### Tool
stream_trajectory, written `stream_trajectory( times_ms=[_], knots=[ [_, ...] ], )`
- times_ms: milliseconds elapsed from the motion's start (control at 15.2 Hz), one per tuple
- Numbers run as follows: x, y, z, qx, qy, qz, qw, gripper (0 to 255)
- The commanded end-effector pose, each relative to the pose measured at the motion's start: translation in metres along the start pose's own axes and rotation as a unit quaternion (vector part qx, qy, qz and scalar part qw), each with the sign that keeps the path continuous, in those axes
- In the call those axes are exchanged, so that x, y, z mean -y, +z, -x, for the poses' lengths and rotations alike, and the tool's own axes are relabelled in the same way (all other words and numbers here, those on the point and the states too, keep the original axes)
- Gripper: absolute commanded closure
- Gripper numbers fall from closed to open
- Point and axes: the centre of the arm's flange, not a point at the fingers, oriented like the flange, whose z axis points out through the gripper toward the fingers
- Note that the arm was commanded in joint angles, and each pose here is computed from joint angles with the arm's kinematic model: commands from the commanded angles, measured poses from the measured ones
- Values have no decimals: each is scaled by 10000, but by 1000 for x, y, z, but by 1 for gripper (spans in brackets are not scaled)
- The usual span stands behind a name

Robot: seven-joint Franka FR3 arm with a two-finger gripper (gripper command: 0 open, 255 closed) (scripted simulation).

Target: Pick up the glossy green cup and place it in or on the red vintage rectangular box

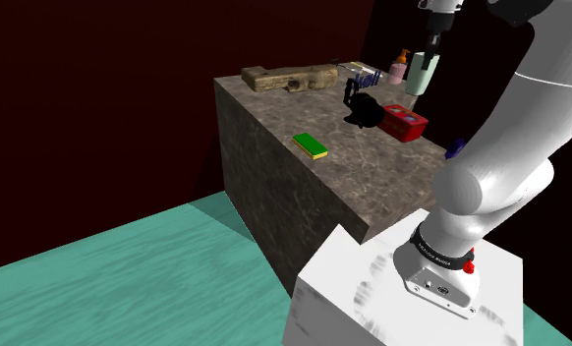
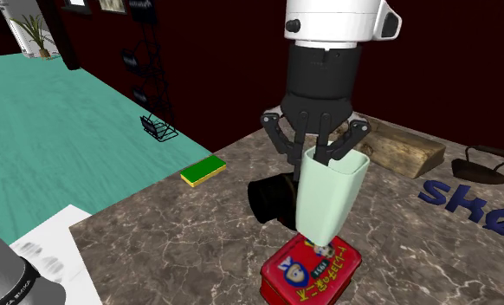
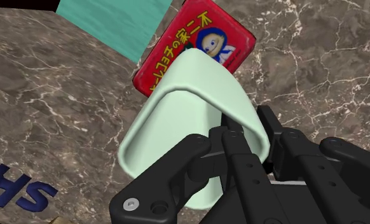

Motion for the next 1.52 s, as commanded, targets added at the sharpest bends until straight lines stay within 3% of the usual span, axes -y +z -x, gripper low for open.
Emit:
stream_trajectory(
  times_ms=[0, 792, 1320, 1386, 1452],
  knots=[
    [0, 12, -1, -2, 1, 4, 10000, 255],
    [0, 75, -6, -2, 1, 4, 10000, 255],
    [0, 78, -7, -2, 1, 4, 10000, 255],
    [0, 78, -7, -2, 1, 4, 10000, 0],
    [0, 78, -7, -2, 1, 4, 10000, 0]
  ],
)
